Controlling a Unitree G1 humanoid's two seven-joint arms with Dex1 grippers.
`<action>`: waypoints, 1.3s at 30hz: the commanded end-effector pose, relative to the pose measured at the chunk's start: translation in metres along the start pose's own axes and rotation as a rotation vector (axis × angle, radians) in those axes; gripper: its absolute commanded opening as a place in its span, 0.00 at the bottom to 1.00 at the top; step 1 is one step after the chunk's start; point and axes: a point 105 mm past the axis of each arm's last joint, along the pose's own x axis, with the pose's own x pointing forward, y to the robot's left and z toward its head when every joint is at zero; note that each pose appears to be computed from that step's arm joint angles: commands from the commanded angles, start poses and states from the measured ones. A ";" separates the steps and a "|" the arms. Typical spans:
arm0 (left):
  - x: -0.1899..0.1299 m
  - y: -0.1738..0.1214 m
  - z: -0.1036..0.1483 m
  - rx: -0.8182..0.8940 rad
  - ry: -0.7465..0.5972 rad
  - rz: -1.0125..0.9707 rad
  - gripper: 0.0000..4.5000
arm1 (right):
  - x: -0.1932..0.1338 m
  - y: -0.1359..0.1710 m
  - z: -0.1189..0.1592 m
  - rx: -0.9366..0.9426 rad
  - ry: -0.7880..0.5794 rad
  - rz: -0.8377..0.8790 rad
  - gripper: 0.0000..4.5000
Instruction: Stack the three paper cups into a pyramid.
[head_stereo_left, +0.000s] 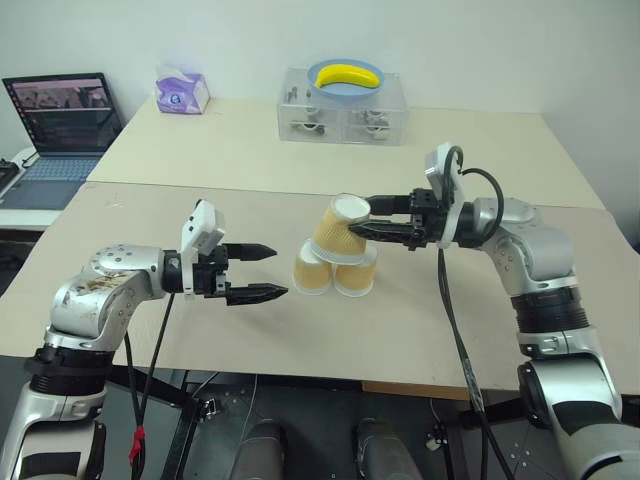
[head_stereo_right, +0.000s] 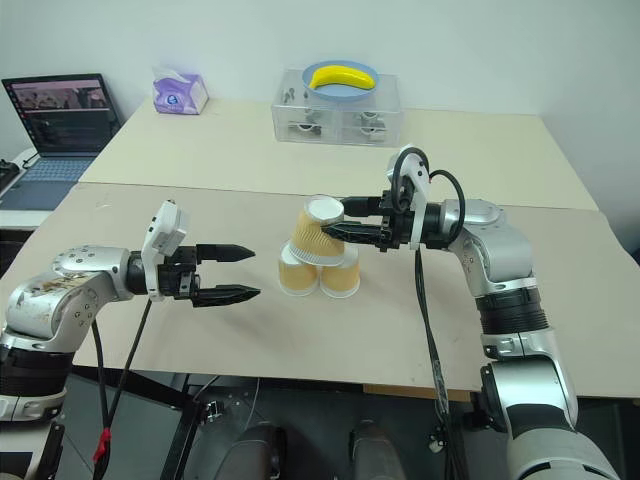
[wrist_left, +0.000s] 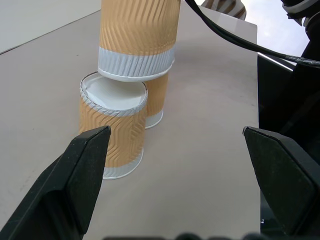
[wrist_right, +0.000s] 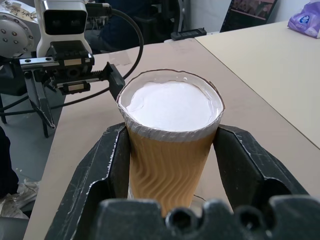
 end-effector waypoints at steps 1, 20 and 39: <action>0.000 -0.002 0.008 0.027 -0.019 -0.004 1.00 | -0.003 0.000 0.012 -0.033 -0.042 0.004 0.75; 0.005 0.002 0.010 0.016 -0.042 -0.023 1.00 | -0.056 -0.006 0.044 0.082 -0.142 -0.005 1.00; -0.026 0.024 0.031 -0.119 -0.315 0.380 1.00 | -0.160 -0.055 -0.003 -0.070 -0.145 -1.019 1.00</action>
